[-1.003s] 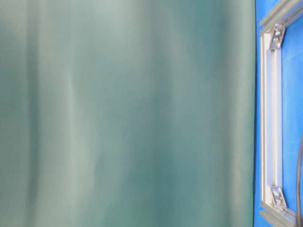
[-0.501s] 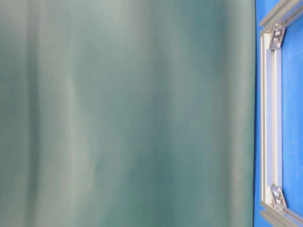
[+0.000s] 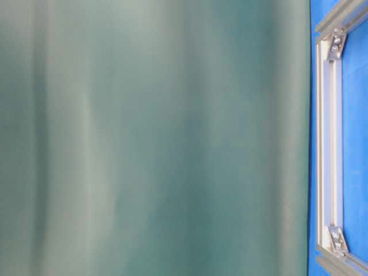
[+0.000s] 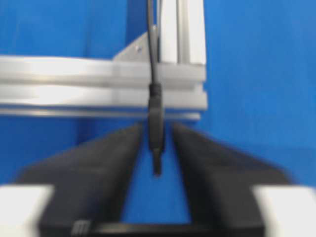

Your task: Insert the wire through the string loop located on the right side.

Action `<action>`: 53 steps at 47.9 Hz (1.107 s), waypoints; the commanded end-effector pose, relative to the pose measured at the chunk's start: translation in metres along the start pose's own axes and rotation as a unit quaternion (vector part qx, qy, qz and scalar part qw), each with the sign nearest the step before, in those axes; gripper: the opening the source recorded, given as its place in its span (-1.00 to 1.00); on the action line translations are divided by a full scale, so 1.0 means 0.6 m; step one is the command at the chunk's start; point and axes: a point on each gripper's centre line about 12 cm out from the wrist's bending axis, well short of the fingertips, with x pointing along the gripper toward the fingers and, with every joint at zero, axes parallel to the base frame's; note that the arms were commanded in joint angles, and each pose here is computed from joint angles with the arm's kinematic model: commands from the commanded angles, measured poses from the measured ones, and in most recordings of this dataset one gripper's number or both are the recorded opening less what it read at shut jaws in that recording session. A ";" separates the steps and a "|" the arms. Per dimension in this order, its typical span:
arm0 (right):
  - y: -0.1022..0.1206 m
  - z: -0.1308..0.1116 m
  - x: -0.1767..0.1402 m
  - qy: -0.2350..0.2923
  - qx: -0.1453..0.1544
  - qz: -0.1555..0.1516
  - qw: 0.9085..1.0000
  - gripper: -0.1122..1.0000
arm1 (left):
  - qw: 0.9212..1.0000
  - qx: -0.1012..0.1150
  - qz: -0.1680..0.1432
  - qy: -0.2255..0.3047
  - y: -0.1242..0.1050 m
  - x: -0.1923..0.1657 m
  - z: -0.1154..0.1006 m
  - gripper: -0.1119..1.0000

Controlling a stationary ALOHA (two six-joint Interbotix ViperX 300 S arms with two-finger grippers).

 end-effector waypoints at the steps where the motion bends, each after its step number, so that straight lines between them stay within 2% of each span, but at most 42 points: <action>1: 0.005 0.014 0.002 -0.014 0.000 0.005 1.000 0.94 | 1.000 0.001 -0.003 -0.007 -0.003 0.003 0.010 -0.14; 8: 0.005 0.015 0.000 -0.013 0.001 0.006 1.000 0.94 | 1.000 0.001 -0.002 0.008 -0.002 0.003 0.004 0.64; 11: 0.006 0.015 0.000 -0.013 0.001 0.006 1.000 0.94 | 1.000 0.001 -0.002 0.011 -0.003 0.003 0.004 0.79; 16: 0.006 0.015 0.000 -0.013 0.000 0.006 1.000 0.94 | 1.000 0.002 -0.001 0.012 -0.002 0.003 0.004 0.68; 23: 0.007 0.018 -0.001 -0.016 0.000 0.008 1.000 0.94 | 1.000 0.002 -0.003 0.003 -0.004 0.003 0.014 0.70; 31: 0.012 0.043 -0.015 -0.030 0.000 0.015 0.999 0.94 | 0.999 0.004 -0.007 -0.031 -0.009 0.002 0.053 0.70; 43: 0.015 0.098 -0.054 -0.052 -0.022 0.024 0.998 0.94 | 0.999 0.006 -0.013 -0.048 -0.017 -0.007 0.102 0.70; 53: 0.016 0.118 -0.077 -0.058 -0.037 0.028 0.997 0.94 | 0.997 0.005 -0.016 -0.071 -0.019 -0.025 0.134 0.70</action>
